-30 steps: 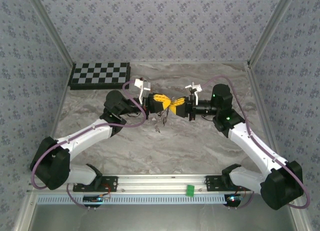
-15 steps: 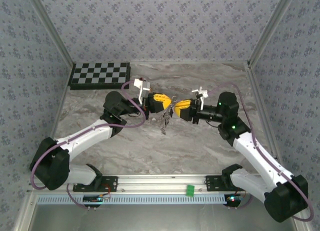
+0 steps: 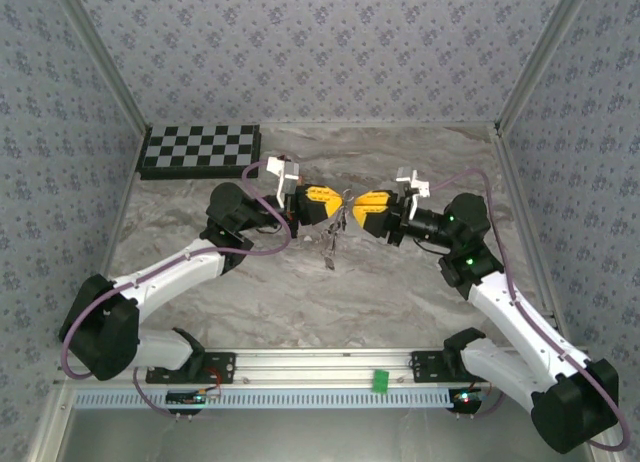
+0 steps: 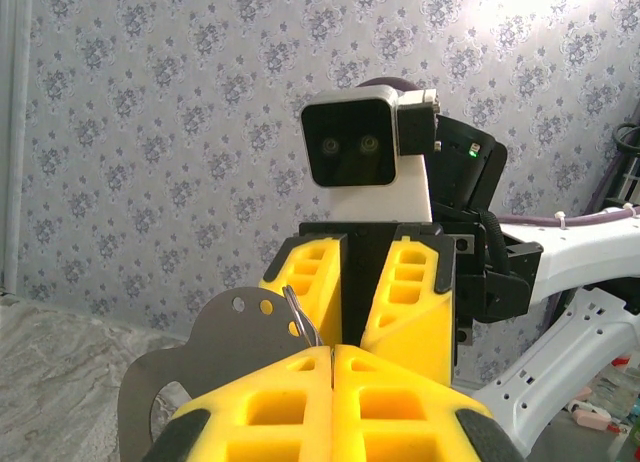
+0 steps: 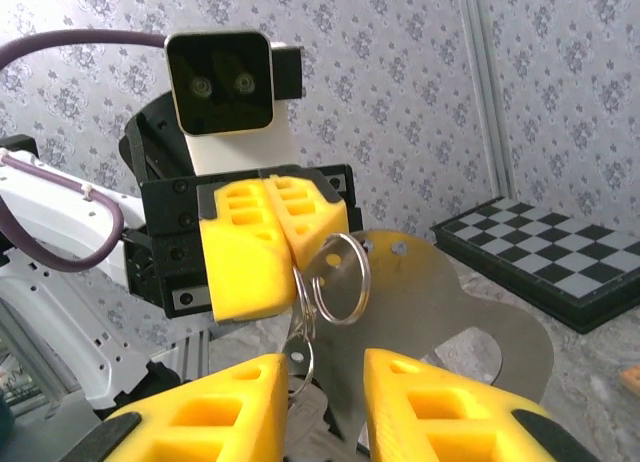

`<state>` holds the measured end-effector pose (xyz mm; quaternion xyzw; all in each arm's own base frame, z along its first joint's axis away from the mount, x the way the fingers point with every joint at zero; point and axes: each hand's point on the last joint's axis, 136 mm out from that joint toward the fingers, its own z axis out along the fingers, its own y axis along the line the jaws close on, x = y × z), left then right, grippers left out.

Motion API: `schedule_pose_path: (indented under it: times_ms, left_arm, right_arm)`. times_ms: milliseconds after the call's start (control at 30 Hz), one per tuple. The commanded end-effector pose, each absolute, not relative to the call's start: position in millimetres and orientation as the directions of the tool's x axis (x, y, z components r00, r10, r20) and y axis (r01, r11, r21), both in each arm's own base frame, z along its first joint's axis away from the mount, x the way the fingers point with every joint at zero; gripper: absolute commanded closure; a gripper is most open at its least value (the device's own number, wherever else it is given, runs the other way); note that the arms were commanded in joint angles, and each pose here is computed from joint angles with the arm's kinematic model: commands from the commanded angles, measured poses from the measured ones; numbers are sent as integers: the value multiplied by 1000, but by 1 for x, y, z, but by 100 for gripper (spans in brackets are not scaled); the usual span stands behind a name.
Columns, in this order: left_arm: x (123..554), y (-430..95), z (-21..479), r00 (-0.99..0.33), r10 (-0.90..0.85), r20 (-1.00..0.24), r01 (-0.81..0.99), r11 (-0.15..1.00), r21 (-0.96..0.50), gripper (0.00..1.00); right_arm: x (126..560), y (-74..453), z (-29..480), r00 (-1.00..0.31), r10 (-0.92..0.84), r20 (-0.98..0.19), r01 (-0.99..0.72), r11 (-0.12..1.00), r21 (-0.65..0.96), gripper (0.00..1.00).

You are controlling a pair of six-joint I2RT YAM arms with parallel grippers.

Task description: Put the keys on the keyring

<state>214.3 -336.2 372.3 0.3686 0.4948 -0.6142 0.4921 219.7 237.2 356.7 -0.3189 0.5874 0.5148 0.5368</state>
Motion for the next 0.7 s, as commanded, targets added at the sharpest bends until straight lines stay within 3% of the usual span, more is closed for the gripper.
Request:
schedule_pose_path:
  times_ms: [0,667]
  left_arm:
    - [209,-333,392,-191,-292,-937,981,-36,-189,100]
    - [208,-335,390,-195,-287,-938,981,-42,-191,100]
  right_arm:
    - [218,240,372,-190,215,-958,-937,251,242,74]
    - [217,259,376,-204,221,-954,-952,181,245,81]
